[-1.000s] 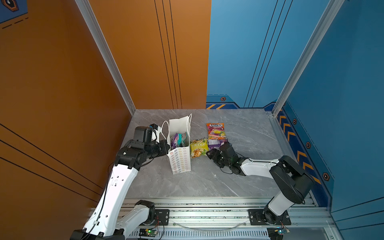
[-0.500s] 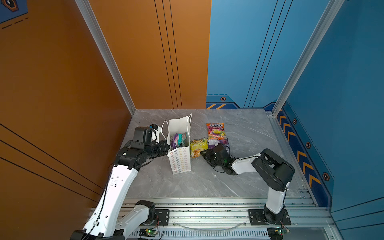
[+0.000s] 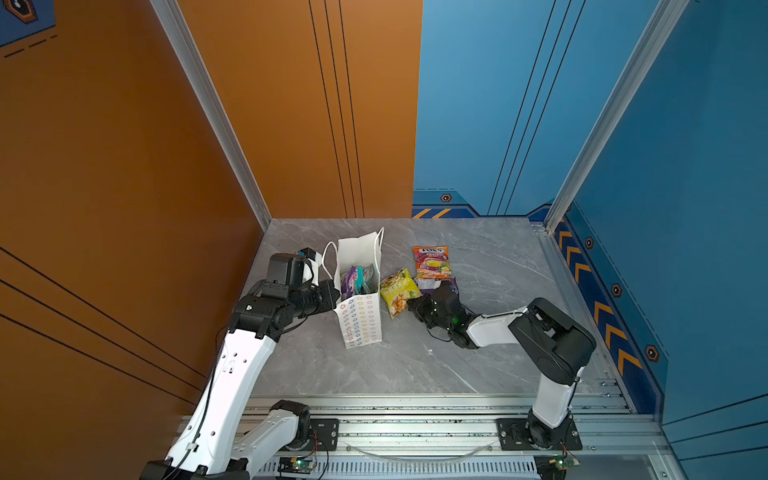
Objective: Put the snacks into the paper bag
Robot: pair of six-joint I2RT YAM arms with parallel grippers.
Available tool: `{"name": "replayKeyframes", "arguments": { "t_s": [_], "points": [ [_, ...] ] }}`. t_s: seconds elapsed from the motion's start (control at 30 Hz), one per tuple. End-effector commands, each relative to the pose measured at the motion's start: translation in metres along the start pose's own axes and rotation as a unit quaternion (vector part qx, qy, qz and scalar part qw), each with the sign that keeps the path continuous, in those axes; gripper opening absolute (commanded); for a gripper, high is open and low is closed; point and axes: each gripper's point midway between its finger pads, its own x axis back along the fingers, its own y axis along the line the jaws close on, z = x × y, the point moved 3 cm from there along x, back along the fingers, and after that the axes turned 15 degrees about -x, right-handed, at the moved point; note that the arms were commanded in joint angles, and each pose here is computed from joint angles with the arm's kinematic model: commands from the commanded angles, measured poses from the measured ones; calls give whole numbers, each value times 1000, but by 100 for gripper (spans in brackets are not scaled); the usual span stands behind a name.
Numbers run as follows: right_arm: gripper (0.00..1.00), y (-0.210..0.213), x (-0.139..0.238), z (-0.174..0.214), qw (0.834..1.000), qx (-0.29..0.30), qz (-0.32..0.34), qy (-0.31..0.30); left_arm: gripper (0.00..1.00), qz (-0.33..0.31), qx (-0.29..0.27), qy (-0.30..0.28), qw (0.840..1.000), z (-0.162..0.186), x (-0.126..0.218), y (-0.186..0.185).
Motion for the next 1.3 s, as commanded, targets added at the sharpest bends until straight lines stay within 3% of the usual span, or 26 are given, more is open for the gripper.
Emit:
{"name": "replayKeyframes", "arguments": {
  "t_s": [0.0,0.27,0.43,0.6,0.73,0.83,0.93,1.27],
  "points": [
    [5,-9,13,-11,999,33,30,-9,7,7,0,-4,1000,-2,-2,-2],
    [5,-18,31,2,991,56,67,103,7,7,-1,-5,1000,-2,-2,-1],
    [6,-28,51,18,970,104,117,186,7,10,0,-6,1000,-3,-2,-3],
    [11,-47,79,11,955,141,180,187,7,11,0,-7,1000,-2,-1,-3],
    [20,-56,91,-1,957,135,192,173,7,11,2,-8,1000,-1,-1,-3],
    [40,-51,95,-5,963,129,171,162,7,13,1,-9,1000,-1,0,-4],
    [51,-46,96,-4,968,120,153,157,7,14,1,-10,1000,-1,1,-5],
    [59,-60,102,-4,985,64,112,118,7,14,0,-10,1000,-1,0,-5]
  ]
}}
